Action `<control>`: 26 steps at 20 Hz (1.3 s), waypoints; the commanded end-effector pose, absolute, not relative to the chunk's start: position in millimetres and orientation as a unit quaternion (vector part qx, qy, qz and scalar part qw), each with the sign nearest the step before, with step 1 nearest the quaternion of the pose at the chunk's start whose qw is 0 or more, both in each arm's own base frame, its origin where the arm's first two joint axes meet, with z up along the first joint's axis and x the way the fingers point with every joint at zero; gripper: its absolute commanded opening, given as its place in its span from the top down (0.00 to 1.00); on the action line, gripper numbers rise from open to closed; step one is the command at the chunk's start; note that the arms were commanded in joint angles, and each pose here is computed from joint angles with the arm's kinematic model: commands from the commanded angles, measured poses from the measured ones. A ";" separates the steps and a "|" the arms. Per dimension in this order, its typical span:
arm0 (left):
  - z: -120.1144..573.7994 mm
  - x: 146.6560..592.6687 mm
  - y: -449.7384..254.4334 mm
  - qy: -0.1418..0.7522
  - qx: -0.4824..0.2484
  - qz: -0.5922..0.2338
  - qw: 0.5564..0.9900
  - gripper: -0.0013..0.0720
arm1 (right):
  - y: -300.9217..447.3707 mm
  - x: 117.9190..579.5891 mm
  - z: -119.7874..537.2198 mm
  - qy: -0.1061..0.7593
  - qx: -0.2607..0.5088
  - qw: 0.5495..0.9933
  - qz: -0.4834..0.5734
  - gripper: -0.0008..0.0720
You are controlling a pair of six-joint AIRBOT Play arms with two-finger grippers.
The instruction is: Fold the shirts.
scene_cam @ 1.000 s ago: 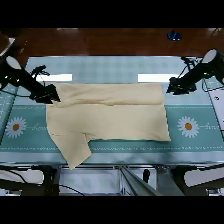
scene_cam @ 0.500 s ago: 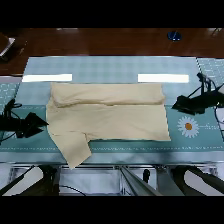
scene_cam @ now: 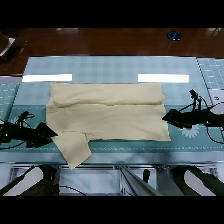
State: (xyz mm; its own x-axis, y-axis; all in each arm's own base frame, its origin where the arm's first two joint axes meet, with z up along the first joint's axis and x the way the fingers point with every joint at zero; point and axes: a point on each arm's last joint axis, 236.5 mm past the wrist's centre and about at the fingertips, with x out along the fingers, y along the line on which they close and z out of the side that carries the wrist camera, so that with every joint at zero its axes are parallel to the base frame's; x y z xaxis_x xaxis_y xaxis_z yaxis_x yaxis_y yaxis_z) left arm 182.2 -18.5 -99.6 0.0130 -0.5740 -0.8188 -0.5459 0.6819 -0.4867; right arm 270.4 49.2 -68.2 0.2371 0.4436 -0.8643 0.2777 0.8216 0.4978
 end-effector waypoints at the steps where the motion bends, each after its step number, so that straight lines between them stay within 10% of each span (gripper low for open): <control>1: -114.9 175.5 -31.9 0.714 -0.380 -0.014 0.587 0.29 | 58.8 280.1 -61.8 0.593 0.324 0.734 0.066 0.43; 5: -120.1 185.0 -36.2 0.708 -0.370 -0.005 0.601 0.58 | 5.3 291.7 -60.4 0.556 0.361 0.749 0.000 0.43; 7: -121.5 189.9 -39.3 0.705 -0.360 -0.011 0.612 0.96 | -22.6 255.0 -69.3 0.596 0.372 0.711 -0.031 0.43; 15: -119.3 191.9 -46.1 0.703 -0.351 -0.032 0.617 0.95 | 16.5 162.1 -100.3 0.732 0.329 0.597 -0.004 0.43; 24: -118.9 191.3 -46.7 0.704 -0.350 -0.035 0.617 0.95 | 56.2 214.2 -113.8 0.686 0.349 0.637 0.028 0.44; 26: -118.9 191.5 -46.6 0.704 -0.349 -0.035 0.617 0.95 | 65.7 225.5 -108.9 0.674 0.355 0.647 0.039 0.59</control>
